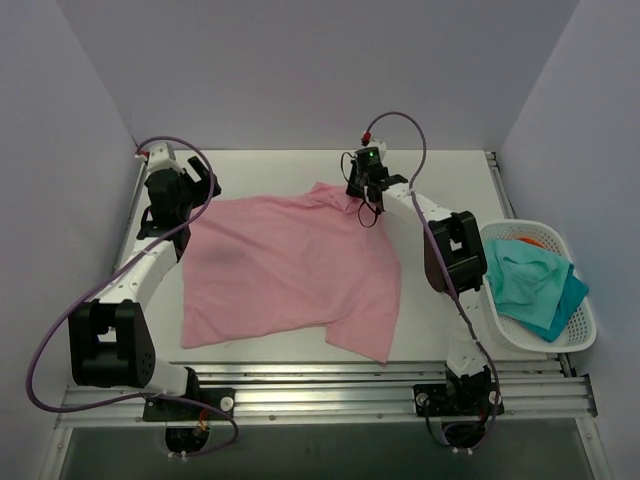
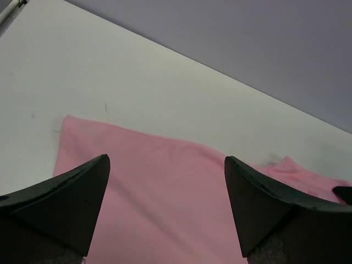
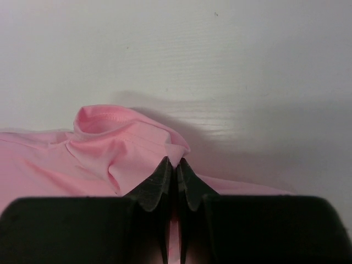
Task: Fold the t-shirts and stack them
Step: Flatten the tshirt out
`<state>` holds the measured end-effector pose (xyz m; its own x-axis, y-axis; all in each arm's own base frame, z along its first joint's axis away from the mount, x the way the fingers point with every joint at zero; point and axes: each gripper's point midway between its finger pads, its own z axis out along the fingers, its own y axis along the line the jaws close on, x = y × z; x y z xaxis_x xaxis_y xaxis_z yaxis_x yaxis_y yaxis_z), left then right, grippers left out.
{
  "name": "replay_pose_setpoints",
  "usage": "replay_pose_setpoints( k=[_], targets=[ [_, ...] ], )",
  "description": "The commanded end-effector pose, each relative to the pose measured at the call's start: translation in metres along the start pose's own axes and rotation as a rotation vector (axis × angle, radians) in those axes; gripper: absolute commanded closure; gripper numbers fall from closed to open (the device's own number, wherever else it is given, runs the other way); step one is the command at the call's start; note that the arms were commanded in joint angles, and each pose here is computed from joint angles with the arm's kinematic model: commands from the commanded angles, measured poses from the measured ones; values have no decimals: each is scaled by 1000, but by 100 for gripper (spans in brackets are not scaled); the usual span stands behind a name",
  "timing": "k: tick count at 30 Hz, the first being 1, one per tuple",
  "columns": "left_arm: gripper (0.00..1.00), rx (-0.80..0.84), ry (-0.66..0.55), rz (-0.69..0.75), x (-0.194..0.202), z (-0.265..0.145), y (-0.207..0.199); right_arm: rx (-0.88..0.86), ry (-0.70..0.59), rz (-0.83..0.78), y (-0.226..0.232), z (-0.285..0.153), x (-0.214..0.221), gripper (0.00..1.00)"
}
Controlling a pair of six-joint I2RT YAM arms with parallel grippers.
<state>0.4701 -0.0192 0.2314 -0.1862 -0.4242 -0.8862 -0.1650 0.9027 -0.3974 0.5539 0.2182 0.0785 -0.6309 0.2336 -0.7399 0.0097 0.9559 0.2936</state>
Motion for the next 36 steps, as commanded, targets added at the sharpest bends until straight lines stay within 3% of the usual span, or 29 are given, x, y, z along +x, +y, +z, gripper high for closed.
replay_pose_setpoints(
  k=[1,3,4,5,15,19,21,28,36],
  targets=[
    [6,38,-41,12,-12,3,-10,17,-87,-19,8,-24,-48,99],
    [6,37,-38,14,-12,4,-9,31,-100,-25,5,-23,-55,91],
    [6,38,-37,16,-11,4,-10,37,-99,-27,5,-21,-55,79],
    [6,36,-37,17,-11,4,-9,39,-101,-30,3,-20,-56,76],
    [6,36,-25,20,-7,9,-8,44,-78,-25,-8,-2,-50,72],
    [6,43,-18,21,-5,10,-10,75,-54,-33,-19,6,-36,50],
    [6,49,-17,20,-4,10,-11,93,-33,-30,-28,16,-26,46],
    [6,53,-15,22,-3,7,-12,101,10,-8,-42,46,-3,48],
    [6,56,-14,28,-2,6,-14,80,5,5,-38,51,-2,51]
  ],
)
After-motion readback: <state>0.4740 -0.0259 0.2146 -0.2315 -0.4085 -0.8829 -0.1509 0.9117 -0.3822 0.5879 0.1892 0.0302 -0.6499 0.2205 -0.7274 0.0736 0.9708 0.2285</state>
